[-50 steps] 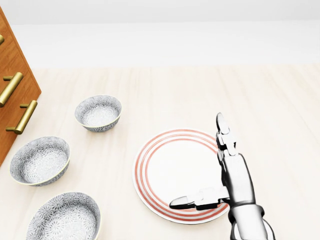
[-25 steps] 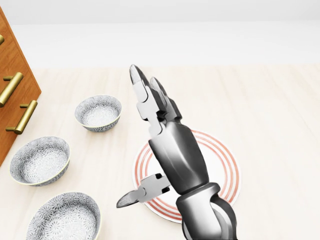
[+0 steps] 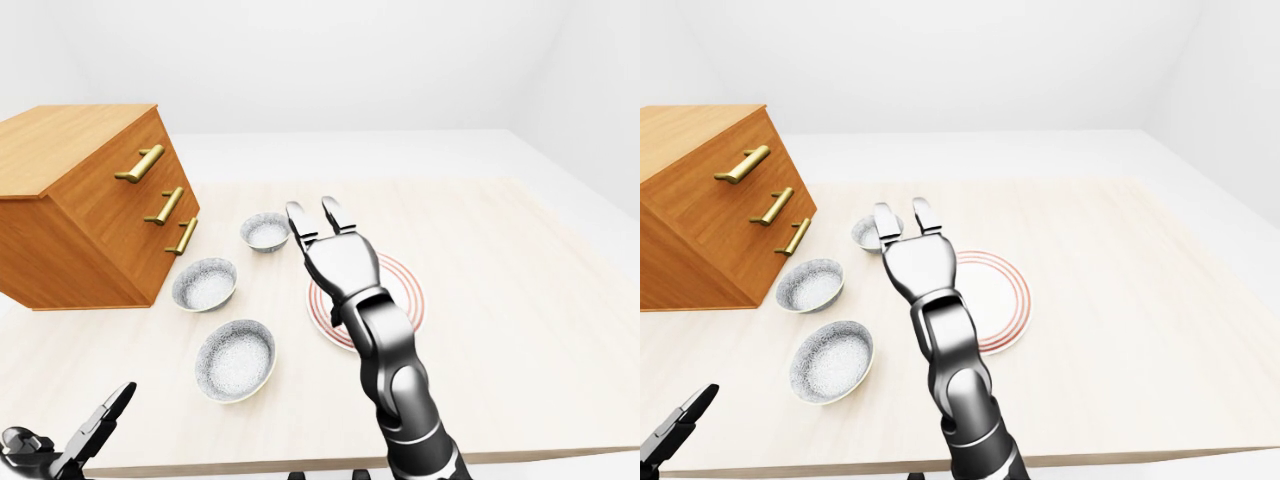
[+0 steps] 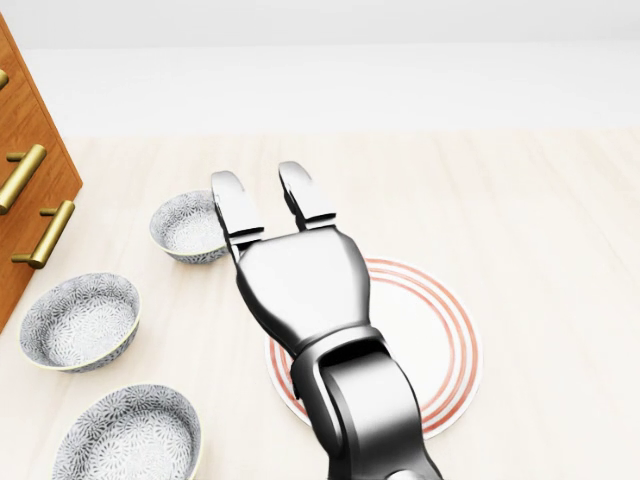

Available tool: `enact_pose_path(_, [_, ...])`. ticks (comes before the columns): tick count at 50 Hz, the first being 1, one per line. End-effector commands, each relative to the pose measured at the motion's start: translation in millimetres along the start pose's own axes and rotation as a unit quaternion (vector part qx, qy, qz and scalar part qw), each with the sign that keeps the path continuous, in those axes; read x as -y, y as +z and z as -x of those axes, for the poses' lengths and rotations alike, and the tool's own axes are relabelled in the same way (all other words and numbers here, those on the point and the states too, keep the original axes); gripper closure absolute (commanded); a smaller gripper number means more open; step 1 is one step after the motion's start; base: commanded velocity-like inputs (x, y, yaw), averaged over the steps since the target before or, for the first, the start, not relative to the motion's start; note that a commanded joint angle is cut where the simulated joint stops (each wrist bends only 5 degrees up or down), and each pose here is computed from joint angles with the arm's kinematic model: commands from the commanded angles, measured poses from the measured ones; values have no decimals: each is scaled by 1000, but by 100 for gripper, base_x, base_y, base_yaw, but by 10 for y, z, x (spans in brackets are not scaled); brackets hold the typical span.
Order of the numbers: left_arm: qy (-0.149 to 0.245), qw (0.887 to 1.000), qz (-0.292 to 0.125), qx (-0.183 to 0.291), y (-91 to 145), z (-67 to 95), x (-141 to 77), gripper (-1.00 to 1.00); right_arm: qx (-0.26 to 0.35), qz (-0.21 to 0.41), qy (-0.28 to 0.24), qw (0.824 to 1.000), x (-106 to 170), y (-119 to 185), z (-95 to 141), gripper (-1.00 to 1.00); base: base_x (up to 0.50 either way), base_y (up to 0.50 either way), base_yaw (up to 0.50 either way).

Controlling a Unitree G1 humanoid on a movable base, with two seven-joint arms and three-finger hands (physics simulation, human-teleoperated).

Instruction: Put the bowl at the front on the plate.

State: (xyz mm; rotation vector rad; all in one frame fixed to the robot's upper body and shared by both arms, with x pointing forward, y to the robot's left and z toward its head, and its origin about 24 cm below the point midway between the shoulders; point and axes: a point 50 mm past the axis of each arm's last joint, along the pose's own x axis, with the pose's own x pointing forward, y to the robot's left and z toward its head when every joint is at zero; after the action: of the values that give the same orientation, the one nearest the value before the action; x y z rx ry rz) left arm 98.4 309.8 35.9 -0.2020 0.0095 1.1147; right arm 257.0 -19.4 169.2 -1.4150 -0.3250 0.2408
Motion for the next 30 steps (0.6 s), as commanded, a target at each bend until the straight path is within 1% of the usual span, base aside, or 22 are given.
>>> enact_pose_path(1, [-1,1000,0,0,2,3,2,-100,-61,88,41,993,10,8,-40,-100,0,0,0])
enact_pose_path(11, [-1,1000,0,-1,-15,-4,2,-100,-64,81,64,993,-86,-9,-40,-100,0,0,0])
enact_pose_path(29, [-1,1000,0,-1,-15,-4,2,-100,-63,82,65,993,-88,-6,-41,-100,0,0,0])
enact_pose_path(30, [-1,1000,0,-1,-16,-5,3,-100,-63,86,74,992,-109,-3,-44,-100,0,0,0])
